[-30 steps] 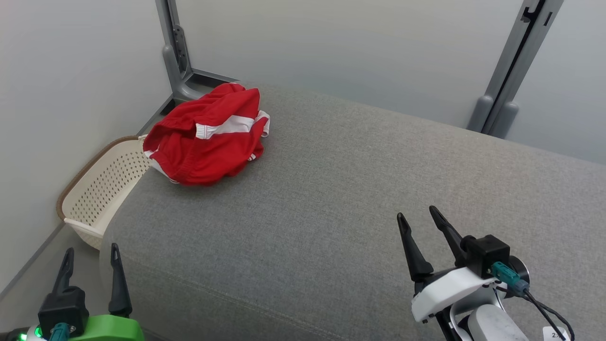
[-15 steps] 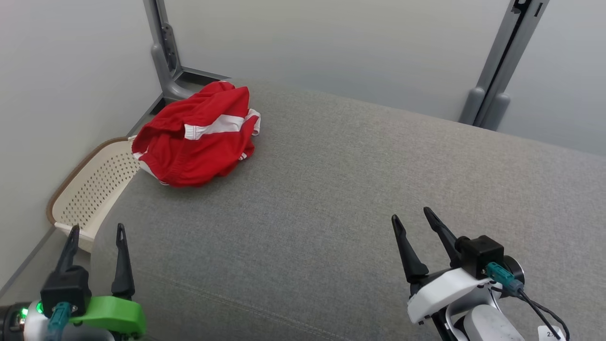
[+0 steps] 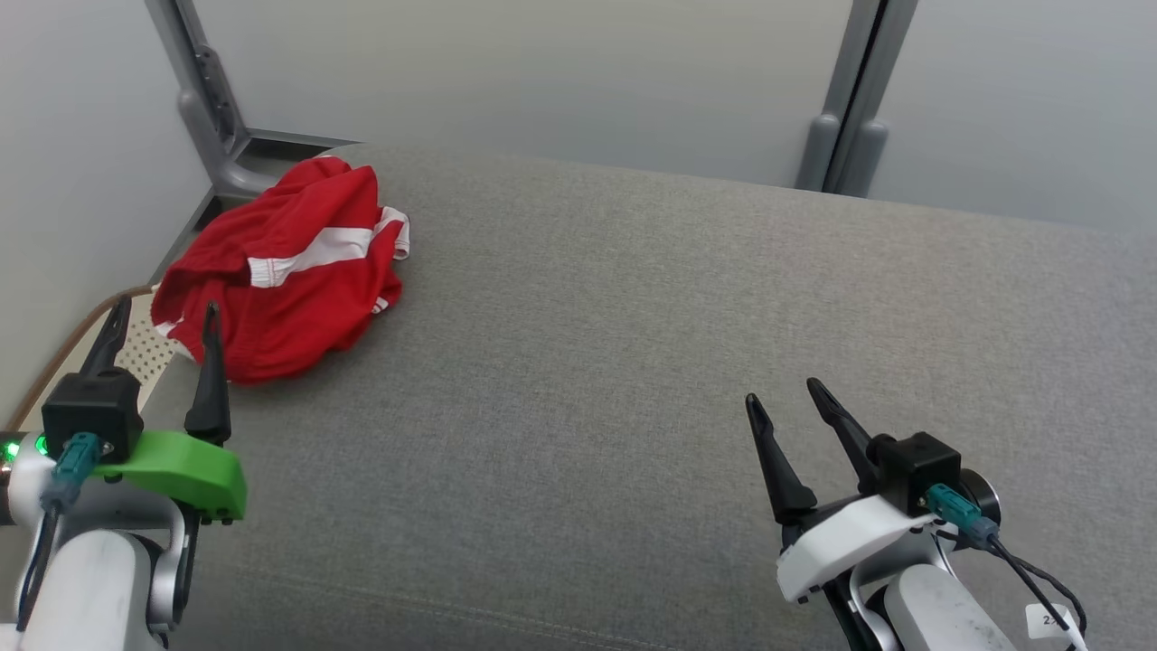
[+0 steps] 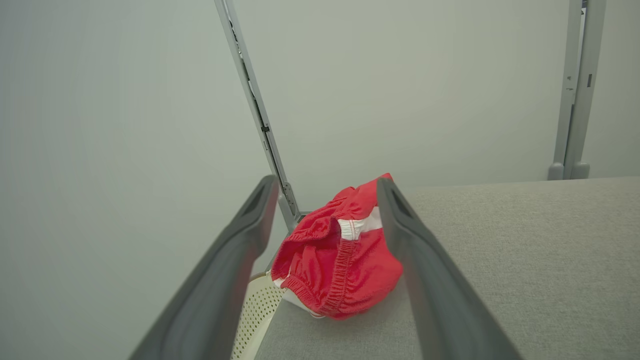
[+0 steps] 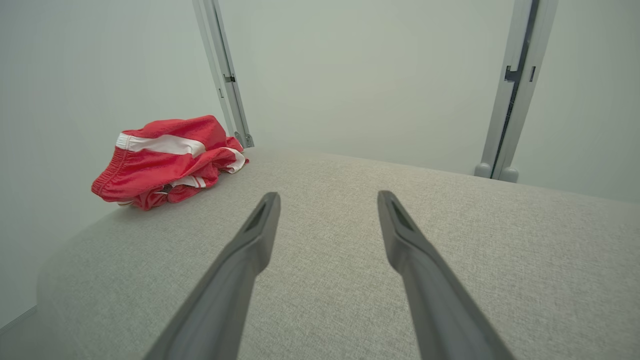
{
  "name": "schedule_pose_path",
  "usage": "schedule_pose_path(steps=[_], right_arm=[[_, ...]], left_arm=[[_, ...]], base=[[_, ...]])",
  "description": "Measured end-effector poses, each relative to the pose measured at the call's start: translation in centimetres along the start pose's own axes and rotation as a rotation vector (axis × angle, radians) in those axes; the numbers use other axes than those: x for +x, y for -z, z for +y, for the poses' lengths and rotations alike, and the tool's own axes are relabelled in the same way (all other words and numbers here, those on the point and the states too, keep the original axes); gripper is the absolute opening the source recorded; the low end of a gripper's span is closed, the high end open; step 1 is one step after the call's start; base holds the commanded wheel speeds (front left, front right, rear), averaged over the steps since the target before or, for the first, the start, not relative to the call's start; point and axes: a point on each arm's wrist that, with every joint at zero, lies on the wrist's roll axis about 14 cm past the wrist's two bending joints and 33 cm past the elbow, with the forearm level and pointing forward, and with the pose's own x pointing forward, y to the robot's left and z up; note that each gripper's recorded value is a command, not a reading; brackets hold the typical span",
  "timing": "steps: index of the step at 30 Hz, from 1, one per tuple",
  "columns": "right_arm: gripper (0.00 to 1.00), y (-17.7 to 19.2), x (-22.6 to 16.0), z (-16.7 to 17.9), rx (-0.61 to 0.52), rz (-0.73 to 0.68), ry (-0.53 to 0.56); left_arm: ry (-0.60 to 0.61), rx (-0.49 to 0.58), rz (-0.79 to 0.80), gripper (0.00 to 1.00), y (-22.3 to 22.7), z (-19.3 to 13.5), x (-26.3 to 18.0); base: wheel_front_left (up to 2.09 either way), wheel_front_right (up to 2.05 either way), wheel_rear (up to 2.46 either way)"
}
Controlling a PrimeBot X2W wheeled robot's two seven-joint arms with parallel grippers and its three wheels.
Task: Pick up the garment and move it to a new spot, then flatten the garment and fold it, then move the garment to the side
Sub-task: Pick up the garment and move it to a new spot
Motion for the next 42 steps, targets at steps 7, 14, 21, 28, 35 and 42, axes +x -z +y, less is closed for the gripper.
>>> schedule_pose_path(steps=[7, 14, 21, 28, 35, 42], right_arm=[[1.0, -0.2, -1.3, -2.4, -0.002, -0.005, 0.071], [1.0, -0.8, -2.4, -4.9, -0.017, -0.018, 0.143], [1.0, -0.8, -3.8, -7.7, -0.024, -0.015, 0.223], [1.0, -0.3, -4.2, -9.7, -0.029, 0.002, 0.267], [1.0, 0.7, -4.3, -11.0, -0.029, 0.026, 0.291], [1.0, 1.5, -4.3, -12.2, -0.028, 0.046, 0.311]], left_arm=[[0.082, -0.041, 0.064, 1.0, 1.7, -2.3, 3.9], [0.139, -0.054, 0.117, 1.0, 3.0, -3.9, 7.2], [0.205, -0.05, 0.203, 1.0, 4.4, -5.5, 10.6], [0.237, -0.032, 0.325, 1.0, 6.7, -6.5, 13.1], [0.242, 0.009, 0.457, 1.0, 9.2, -6.6, 14.9], [0.249, 0.078, 0.609, 1.0, 12.1, -6.6, 15.7]], base=[[0.0, 0.0, 0.0], [0.0, 0.0, 0.0], [0.0, 0.0, 0.0], [0.0, 0.0, 0.0], [0.0, 0.0, 0.0], [0.0, 0.0, 0.0]])
